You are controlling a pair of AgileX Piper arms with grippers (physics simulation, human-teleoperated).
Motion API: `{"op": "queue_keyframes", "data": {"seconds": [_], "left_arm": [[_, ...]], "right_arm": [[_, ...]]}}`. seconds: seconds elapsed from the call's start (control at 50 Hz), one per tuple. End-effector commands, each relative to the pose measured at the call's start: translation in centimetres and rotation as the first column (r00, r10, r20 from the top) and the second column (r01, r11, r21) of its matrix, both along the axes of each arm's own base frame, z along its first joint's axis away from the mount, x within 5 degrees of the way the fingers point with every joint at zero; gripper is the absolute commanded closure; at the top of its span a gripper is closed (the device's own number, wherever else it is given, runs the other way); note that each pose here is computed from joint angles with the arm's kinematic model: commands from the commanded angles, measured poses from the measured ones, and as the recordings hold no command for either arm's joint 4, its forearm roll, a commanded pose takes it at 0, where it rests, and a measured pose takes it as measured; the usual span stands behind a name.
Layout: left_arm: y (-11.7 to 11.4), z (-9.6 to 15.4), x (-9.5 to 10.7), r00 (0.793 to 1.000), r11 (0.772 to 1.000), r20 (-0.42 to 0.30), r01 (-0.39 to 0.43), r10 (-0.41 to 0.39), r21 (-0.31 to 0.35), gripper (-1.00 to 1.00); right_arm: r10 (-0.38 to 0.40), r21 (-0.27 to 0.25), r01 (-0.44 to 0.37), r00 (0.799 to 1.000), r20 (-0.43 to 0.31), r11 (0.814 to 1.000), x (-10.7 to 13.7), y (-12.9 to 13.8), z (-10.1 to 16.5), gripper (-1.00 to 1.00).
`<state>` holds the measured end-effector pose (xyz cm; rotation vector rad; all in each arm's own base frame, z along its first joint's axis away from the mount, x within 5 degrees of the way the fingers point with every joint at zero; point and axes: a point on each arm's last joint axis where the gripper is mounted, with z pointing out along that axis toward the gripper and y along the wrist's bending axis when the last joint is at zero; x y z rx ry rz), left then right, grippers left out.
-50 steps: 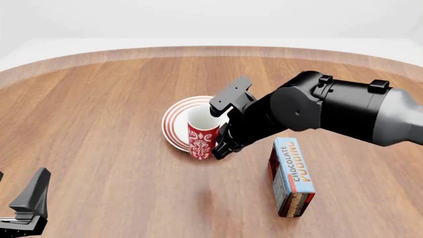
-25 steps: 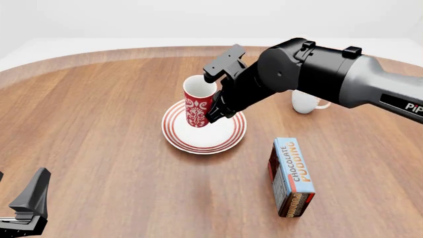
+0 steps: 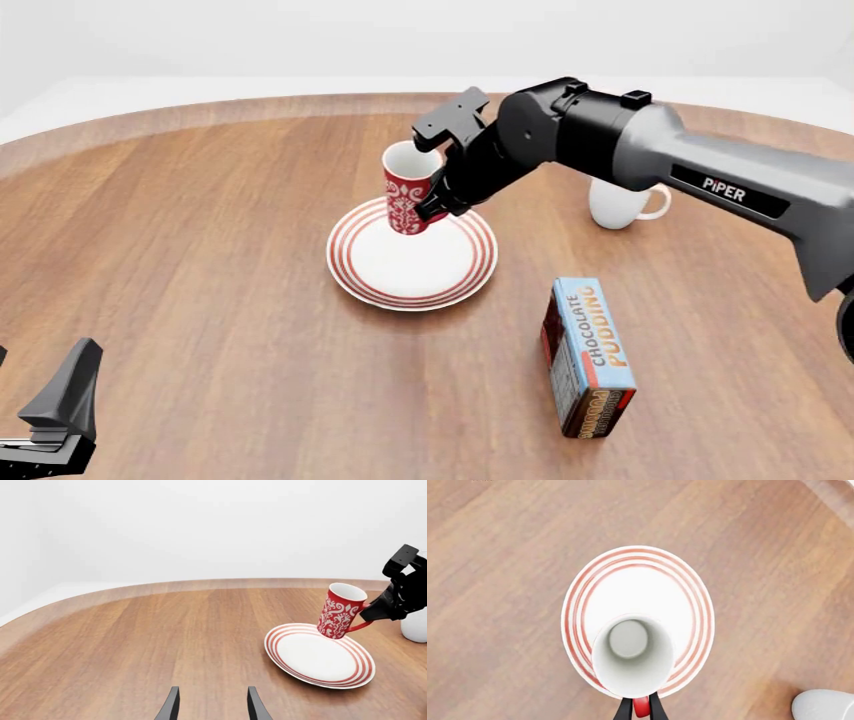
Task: Pick up the red mug and put it on the plate
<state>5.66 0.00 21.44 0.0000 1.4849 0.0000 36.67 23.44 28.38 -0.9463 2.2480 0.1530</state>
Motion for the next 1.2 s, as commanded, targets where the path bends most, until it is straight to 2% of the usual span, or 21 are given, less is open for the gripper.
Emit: {"op": "queue_keyframes", "data": {"seconds": [0.02, 0.16, 0.46, 0.98, 1.2], "left_arm": [[0.0, 0.0, 0.0, 1.0, 1.0, 0.0, 0.0, 0.0, 0.0, -1.0], [0.0, 0.0, 0.0, 1.0, 1.0, 0.0, 0.0, 0.0, 0.0, -1.0], [0.0, 0.0, 0.0, 1.0, 1.0, 0.0, 0.0, 0.0, 0.0, -1.0], [0.0, 0.0, 0.0, 1.0, 1.0, 0.0, 0.0, 0.0, 0.0, -1.0], [0.0, 0.0, 0.0, 1.0, 1.0, 0.0, 0.0, 0.0, 0.0, -1.0]], "right_arm": [[-0.053, 0.01, 0.053, 0.999, -0.014, 0.999, 2.6, -0.2, -2.1, 1.0], [-0.088, 0.009, 0.088, 0.996, -0.025, 0.996, 4.3, -0.8, -3.7, 1.0], [-0.097, -0.008, 0.097, 0.994, -0.058, 0.995, 4.9, -0.6, -6.9, 1.0], [-0.099, -0.01, 0.098, 0.991, -0.089, 0.995, 5.1, 0.6, -10.0, 1.0], [-0.107, -0.008, 0.107, 0.99, -0.09, 0.994, 5.2, 0.4, -10.4, 1.0]]}}
